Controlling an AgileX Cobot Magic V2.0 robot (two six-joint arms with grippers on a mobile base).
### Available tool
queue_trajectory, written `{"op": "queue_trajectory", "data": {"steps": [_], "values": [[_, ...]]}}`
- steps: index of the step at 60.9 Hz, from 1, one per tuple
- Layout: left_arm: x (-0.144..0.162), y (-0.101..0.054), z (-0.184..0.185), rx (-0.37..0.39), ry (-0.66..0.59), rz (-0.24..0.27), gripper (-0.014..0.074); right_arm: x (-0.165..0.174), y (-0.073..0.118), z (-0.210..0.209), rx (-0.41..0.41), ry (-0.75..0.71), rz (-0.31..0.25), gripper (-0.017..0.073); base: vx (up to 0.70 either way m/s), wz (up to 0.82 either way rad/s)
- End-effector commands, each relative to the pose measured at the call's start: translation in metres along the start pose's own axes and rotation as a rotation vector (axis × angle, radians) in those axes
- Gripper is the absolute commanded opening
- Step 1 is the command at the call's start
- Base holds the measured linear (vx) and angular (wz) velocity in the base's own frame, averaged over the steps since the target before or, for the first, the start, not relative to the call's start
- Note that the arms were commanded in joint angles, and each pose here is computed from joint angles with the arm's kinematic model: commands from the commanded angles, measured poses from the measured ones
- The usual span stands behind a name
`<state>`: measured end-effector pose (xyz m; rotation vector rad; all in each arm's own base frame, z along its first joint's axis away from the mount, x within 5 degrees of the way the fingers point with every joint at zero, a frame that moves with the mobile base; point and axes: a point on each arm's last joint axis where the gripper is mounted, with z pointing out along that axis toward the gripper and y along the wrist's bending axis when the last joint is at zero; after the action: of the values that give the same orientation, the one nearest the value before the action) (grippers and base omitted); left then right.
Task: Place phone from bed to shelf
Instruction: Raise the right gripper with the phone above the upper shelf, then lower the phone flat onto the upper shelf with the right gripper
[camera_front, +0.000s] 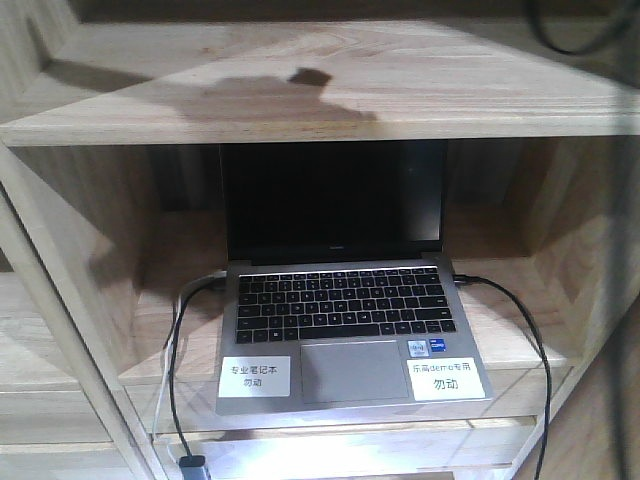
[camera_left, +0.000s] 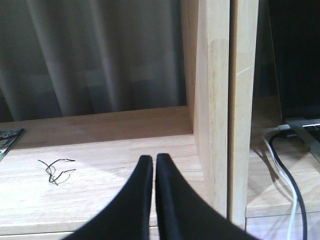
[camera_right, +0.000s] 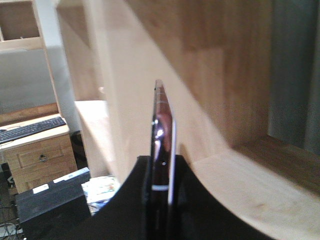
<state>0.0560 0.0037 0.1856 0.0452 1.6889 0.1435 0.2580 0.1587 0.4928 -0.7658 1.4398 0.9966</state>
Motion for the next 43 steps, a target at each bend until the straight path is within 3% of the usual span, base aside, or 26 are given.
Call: {"op": "queue_trajectory", "data": {"steps": [1, 12, 24, 43], "values": [[-0.015, 0.002, -0.003, -0.009, -0.107, -0.014, 0.0001, -0.02, -0.006, 0.007, 0.008, -0.092, 0.018, -0.0002, 0.0, 0.0], [-0.015, 0.002, -0.003, -0.009, -0.107, -0.014, 0.0001, -0.006, -0.037, 0.043, -0.011, -0.061, 0.059, -0.0002, 0.0, 0.0], [-0.015, 0.002, -0.003, -0.009, -0.107, -0.014, 0.0001, 0.019, -0.055, 0.076, -0.029, -0.016, 0.103, -0.0002, 0.0, 0.0], [-0.015, 0.002, -0.003, -0.009, -0.107, -0.014, 0.0001, 0.048, -0.082, 0.097, 0.047, 0.017, 0.123, -0.0002, 0.0, 0.0]]}}
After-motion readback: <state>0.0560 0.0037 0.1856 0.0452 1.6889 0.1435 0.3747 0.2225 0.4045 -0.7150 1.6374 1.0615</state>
